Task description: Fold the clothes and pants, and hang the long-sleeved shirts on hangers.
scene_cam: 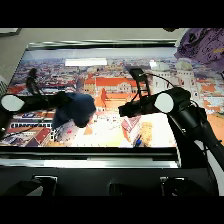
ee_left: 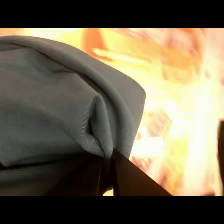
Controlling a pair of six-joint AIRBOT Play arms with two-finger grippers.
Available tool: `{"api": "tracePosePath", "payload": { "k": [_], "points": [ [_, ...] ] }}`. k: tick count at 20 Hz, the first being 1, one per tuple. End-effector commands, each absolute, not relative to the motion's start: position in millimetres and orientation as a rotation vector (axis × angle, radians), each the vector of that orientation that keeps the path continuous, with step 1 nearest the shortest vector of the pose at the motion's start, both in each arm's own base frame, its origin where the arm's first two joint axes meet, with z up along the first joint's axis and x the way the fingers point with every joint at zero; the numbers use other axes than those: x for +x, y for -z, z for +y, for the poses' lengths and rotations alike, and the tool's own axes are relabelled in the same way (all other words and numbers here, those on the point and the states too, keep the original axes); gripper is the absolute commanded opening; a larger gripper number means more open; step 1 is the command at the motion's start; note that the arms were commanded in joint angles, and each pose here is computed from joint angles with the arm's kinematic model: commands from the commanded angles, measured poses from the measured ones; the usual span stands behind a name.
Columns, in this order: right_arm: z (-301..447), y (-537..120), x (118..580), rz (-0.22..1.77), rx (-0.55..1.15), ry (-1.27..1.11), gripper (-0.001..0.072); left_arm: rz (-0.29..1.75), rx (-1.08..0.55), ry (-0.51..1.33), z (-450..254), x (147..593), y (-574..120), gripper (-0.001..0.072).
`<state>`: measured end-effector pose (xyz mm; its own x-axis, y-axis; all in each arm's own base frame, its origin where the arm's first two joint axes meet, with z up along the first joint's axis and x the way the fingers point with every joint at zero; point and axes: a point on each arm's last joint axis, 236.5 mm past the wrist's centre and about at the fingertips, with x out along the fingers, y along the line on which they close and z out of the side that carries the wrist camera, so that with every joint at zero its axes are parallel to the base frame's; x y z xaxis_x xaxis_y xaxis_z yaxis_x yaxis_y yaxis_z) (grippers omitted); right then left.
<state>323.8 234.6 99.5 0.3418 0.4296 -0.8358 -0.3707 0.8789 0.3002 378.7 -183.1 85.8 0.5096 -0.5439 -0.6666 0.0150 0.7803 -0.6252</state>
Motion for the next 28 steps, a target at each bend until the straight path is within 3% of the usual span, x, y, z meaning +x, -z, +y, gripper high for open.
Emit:
{"api": "tracePosePath", "payload": {
  "k": [1,5,6,7,8,9,10,12,15,19,20,21,22,23,28],
  "points": [
    [187.6,-108.9,312.4,1.125,-0.009,-0.361,0.0028,1.067,-0.617,0.512,-277.4,335.8,-75.5,0.0014],
    [145.2,-123.5,293.6,1.132,-0.088,-0.250,0.0028,1.193,-0.629,0.489,-337.5,318.3,-10.5,0.0019],
    [141.6,-125.9,290.2,1.133,-0.092,-0.244,0.0028,1.235,-0.635,0.467,-342.1,314.8,6.0,0.0053],
    [140.5,-127.2,288.2,1.134,-0.092,-0.244,0.0029,1.261,-0.639,0.455,-342.1,313.6,14.9,0.0184],
    [140.3,-127.7,287.8,1.133,-0.092,-0.244,0.0031,1.258,-0.645,0.457,-337.6,317.7,13.0,0.0376],
    [140.6,-127.7,288.4,1.131,-0.090,-0.244,0.0047,1.240,-0.642,0.476,-329.6,323.4,3.7,0.0493],
    [142.0,-129.0,290.6,1.121,-0.078,-0.241,0.0097,1.212,-0.622,0.494,-313.4,331.6,-10.4,0.0539],
    [145.4,-132.5,296.7,1.091,-0.059,-0.244,0.0156,1.133,-0.596,0.480,-263.2,352.8,-39.3,0.0539],
    [146.1,-133.3,298.1,1.084,-0.057,-0.246,0.0156,1.014,-0.561,0.283,-157.2,392.5,-53.5,0.0539],
    [145.9,-132.0,295.5,1.098,-0.046,-0.239,0.0157,0.921,-0.642,0.077,-64.2,422.7,-52.6,0.0538],
    [146.1,-131.7,294.9,1.101,-0.039,-0.236,0.0157,0.919,-0.639,0.055,-52.0,424.5,-49.1,0.0543],
    [146.2,-131.3,293.9,1.107,-0.028,-0.231,0.0180,0.940,-0.612,0.047,-42.6,424.6,-38.7,0.0647],
    [145.8,-130.8,293.0,1.114,-0.011,-0.218,0.0248,0.984,-0.619,0.032,-36.3,423.3,-22.3,0.0684],
    [145.2,-130.2,292.0,1.120,0.000,-0.209,0.0282,1.039,-0.633,0.032,-33.4,421.3,-2.6,0.0684],
    [142.6,-124.1,279.0,1.184,0.017,-0.188,0.0288,1.159,-0.720,0.259,-75.6,426.6,58.8,0.0683]
  ]
}}
